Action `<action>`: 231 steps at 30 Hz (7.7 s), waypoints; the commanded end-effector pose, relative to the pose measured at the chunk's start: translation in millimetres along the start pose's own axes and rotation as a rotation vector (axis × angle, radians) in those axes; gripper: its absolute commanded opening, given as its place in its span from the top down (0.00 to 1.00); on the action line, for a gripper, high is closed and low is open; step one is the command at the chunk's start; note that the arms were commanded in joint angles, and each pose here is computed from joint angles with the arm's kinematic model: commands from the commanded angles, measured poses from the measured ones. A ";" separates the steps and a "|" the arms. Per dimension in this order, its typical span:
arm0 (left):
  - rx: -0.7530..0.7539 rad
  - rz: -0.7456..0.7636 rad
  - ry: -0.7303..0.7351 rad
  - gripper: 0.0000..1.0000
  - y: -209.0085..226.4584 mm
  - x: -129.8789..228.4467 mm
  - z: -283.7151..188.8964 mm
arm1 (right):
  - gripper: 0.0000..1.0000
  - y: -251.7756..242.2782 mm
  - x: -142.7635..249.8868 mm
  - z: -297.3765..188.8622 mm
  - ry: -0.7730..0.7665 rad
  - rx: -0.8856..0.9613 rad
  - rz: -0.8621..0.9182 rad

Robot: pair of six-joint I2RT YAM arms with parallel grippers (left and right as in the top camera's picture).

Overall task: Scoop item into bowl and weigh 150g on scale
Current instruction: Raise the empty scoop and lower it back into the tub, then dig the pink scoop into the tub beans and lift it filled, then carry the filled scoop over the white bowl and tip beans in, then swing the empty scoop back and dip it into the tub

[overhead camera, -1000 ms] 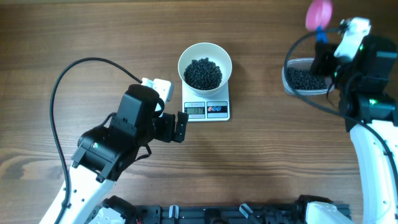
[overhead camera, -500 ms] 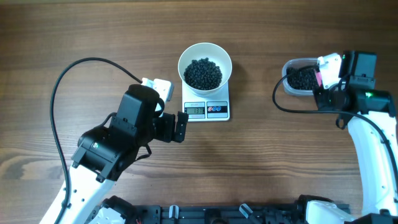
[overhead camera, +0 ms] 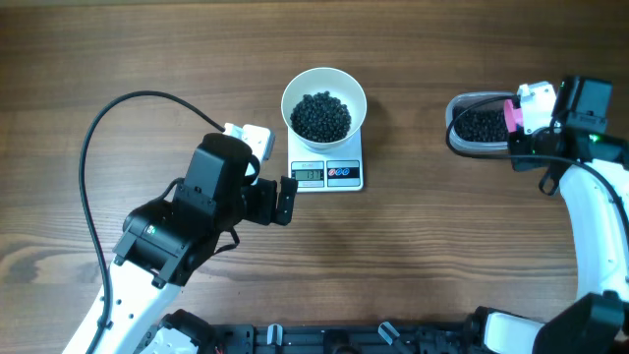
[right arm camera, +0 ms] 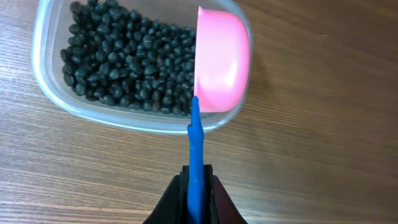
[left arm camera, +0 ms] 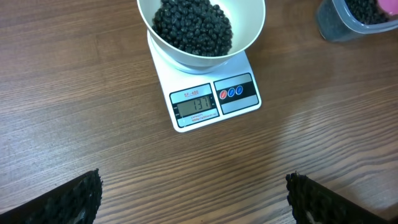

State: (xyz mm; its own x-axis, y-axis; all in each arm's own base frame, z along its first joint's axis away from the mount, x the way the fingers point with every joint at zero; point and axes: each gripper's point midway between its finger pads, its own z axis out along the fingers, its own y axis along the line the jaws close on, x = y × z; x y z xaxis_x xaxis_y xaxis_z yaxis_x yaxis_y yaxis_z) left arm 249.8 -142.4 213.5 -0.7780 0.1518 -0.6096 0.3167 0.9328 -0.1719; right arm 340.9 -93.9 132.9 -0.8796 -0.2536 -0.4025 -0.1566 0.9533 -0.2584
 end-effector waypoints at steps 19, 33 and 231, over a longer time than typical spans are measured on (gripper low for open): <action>0.007 0.018 -0.003 0.00 -1.8 -0.2 -0.6 | 0.96 52.1 -7.5 30.8 -0.036 -0.307 0.028; 0.007 0.018 -0.003 0.00 -1.8 -0.2 -0.6 | 0.96 73.0 -3.3 38.5 -0.012 -0.427 0.066; 0.007 0.018 -0.003 0.00 -1.8 -0.2 -0.6 | 0.96 126.1 -164.5 -83.2 -0.541 -0.872 0.468</action>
State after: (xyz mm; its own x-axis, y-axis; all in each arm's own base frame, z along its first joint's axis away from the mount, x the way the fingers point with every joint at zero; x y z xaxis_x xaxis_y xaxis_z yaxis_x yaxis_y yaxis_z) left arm 249.8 -142.4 213.5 -0.7780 0.1518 -0.6096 0.3167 0.9328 -0.1719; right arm 428.5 106.6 215.3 -0.6835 0.2601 -0.6820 -0.3221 0.7310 0.6016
